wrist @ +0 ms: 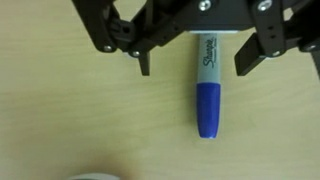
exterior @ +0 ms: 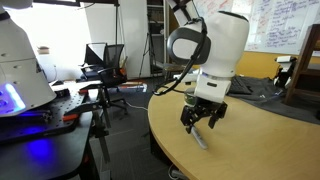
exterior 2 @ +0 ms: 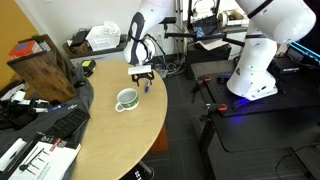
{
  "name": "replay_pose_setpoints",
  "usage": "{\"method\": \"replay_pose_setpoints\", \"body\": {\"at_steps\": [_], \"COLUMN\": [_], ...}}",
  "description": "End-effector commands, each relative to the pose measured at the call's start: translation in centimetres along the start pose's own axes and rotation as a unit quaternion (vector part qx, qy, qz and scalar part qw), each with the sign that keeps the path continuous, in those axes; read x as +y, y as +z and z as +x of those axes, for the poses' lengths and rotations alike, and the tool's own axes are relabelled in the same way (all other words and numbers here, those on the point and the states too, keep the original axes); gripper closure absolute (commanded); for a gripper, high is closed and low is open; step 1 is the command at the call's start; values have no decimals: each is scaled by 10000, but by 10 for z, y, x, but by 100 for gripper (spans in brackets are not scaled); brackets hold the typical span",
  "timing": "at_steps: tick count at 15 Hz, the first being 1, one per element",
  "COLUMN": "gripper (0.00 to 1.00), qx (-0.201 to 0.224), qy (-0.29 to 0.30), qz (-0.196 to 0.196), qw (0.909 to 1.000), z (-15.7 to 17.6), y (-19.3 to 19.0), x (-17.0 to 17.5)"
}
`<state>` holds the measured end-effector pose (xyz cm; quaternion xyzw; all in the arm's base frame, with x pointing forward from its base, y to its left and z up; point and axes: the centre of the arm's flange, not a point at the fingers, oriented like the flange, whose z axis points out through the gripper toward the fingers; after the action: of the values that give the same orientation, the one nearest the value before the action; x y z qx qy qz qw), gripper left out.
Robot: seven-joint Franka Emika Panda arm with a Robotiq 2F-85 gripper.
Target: Put the marker in the mug
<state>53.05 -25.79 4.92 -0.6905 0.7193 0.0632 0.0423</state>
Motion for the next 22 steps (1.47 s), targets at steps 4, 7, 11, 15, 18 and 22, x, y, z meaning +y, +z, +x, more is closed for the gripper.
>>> {"method": "replay_pose_setpoints", "body": {"at_steps": [4, 7, 11, 15, 18, 22], "gripper": [58, 82, 98, 95, 95, 95], "qx": [119, 56, -348, -1143, -1744, -2343], "qy": [228, 247, 218, 99, -79, -508], "qz": [144, 157, 170, 284, 614, 980], "qw": [9996, 9996, 9990, 9930, 9827, 9659], "z": [19, 20, 19, 17, 29, 6], "y": [4, -1, -12, -44, -78, -102], "x": [-14, -13, -10, -3, 6, 9]}}
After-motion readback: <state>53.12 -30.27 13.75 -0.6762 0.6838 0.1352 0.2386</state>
